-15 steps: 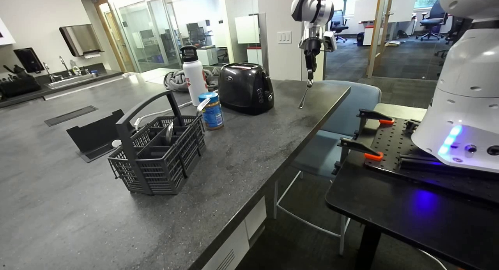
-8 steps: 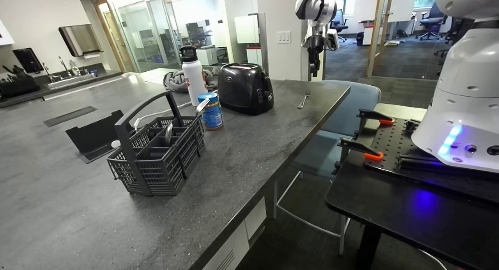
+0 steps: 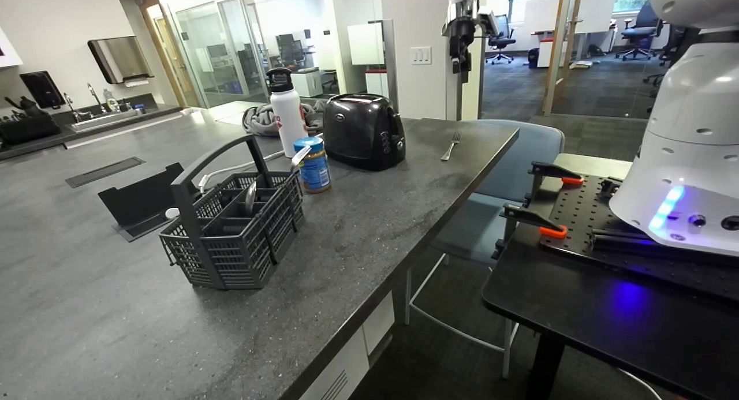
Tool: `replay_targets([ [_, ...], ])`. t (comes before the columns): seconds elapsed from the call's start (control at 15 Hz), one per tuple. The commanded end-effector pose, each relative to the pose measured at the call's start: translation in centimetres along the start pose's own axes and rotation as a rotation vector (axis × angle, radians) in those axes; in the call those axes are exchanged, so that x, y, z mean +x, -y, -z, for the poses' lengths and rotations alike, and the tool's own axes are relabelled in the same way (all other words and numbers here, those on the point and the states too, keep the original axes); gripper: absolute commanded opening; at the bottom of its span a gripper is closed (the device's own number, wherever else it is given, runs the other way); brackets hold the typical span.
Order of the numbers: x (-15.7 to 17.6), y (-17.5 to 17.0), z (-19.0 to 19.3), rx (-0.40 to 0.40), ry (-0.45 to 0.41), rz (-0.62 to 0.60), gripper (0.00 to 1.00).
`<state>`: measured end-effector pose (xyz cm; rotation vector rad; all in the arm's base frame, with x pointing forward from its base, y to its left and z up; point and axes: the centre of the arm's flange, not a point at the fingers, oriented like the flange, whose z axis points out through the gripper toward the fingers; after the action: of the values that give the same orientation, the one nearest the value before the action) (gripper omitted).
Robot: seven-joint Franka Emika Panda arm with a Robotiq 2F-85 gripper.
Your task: Take one fork out of the cutlery holder and put it on the counter
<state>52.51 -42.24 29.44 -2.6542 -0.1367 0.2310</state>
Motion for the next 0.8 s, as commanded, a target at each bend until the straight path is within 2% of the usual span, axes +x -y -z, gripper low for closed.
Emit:
replay_targets([
  [0.0, -2.8, 8.4, 1.7, -0.138, -0.007, -0.139, 1.0],
  [0.4, -3.8, 18.7, 3.7, -0.358, -0.062, -0.336, 1.0],
  [0.73, -5.3, 27.5, 2.0, -0.506, -0.086, -0.363, 1.0],
])
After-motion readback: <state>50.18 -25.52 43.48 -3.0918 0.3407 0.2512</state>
